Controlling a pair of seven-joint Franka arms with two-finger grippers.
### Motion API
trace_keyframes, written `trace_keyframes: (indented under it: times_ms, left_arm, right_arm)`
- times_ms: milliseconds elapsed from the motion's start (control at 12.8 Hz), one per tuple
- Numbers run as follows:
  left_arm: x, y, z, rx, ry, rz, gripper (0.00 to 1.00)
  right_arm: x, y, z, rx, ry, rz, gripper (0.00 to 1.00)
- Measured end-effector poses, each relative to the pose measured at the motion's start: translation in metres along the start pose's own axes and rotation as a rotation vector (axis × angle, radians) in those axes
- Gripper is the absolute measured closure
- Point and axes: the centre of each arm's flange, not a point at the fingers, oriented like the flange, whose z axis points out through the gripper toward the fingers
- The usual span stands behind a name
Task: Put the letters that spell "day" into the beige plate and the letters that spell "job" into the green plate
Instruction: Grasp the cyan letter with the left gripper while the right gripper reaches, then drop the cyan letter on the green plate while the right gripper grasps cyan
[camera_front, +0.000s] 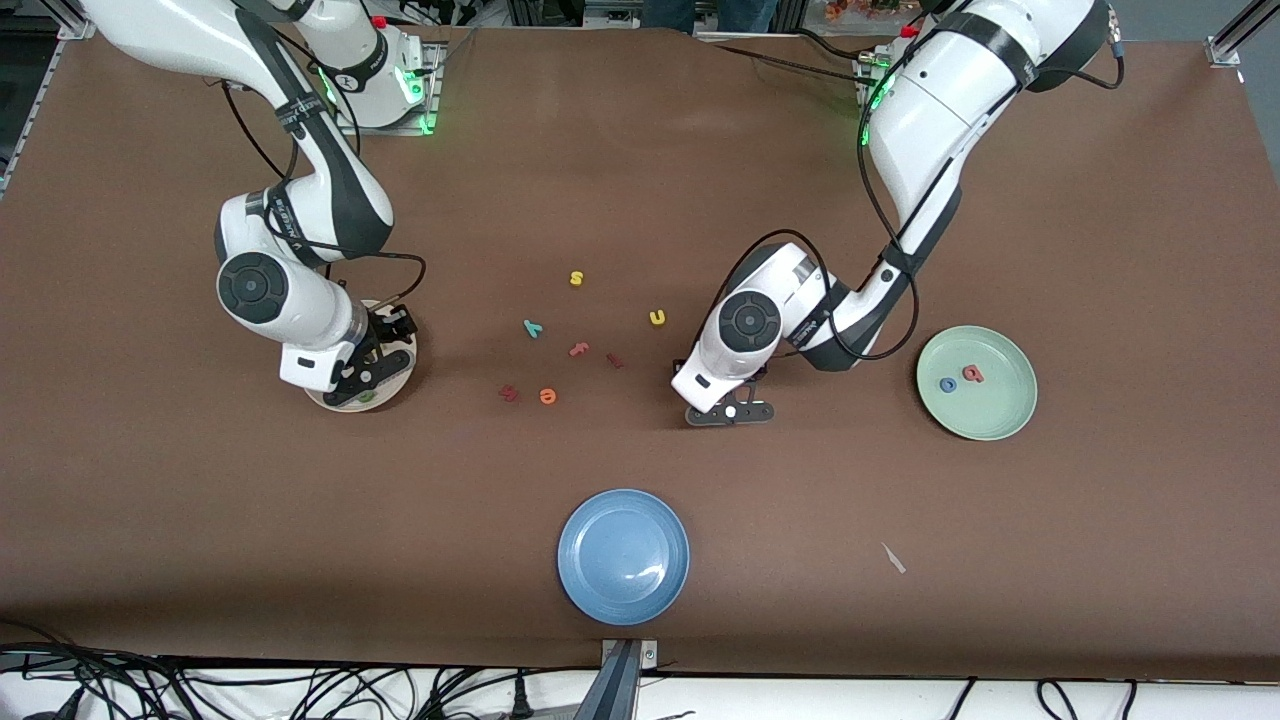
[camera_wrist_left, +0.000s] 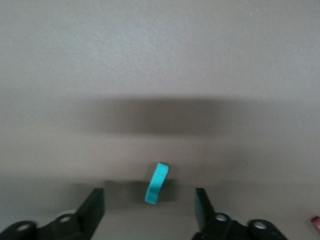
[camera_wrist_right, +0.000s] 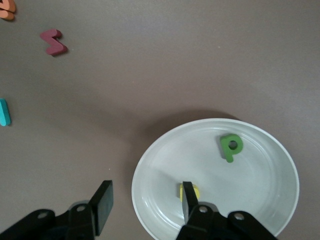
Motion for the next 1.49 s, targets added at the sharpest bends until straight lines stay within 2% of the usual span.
trace_keyframes:
  times_ms: [78, 235, 313, 391, 547, 626, 704, 860, 1095, 1251, 1486]
  left_arm:
    - [-0.002, 0.004, 0.004, 0.002, -0.003, 0.005, 0.24]
    - [-0.002, 0.007, 0.011, 0.003, -0.009, 0.008, 0.31]
    - [-0.001, 0.006, 0.014, 0.003, -0.011, 0.007, 0.37]
    - [0.0, 0.006, 0.013, 0.002, -0.009, 0.007, 0.37]
    - [0.003, 0.005, 0.01, 0.005, -0.007, 0.003, 0.56]
    - [0.003, 0.004, 0.01, 0.005, -0.007, 0.002, 0.56]
    - [0.004, 0.003, 0.01, 0.007, -0.008, 0.001, 0.65]
    - [0.006, 0.002, 0.009, 0.009, -0.007, -0.003, 0.89]
    - [0.009, -0.004, 0.007, 0.024, -0.022, -0.011, 0.93]
    - [0.02, -0.019, -0.004, 0.041, -0.037, -0.036, 0.93]
    - [0.045, -0.069, -0.075, 0.024, -0.095, -0.062, 0.93]
  right_arm:
    - [0.002, -0.005, 0.0, 0.002, 0.0, 0.012, 0.36]
    - [0.011, -0.034, 0.002, 0.003, 0.006, 0.044, 0.36]
    - [0.018, -0.056, 0.006, 0.005, 0.019, 0.055, 0.34]
    - [0.025, -0.078, 0.012, 0.013, 0.036, 0.064, 0.32]
    - [0.039, -0.115, 0.032, 0.036, 0.077, 0.091, 0.31]
    - [0.044, -0.132, 0.043, 0.046, 0.091, 0.104, 0.31]
    - [0.047, -0.151, 0.053, 0.054, 0.094, 0.114, 0.31]
    - [0.048, -0.183, 0.063, 0.058, 0.089, 0.115, 0.3]
    - [0.046, -0.211, 0.066, 0.042, 0.091, 0.093, 0.3]
    - [0.042, -0.215, 0.074, 0.034, 0.113, 0.073, 0.3]
    - [0.032, -0.214, 0.096, 0.024, 0.128, 0.048, 0.3]
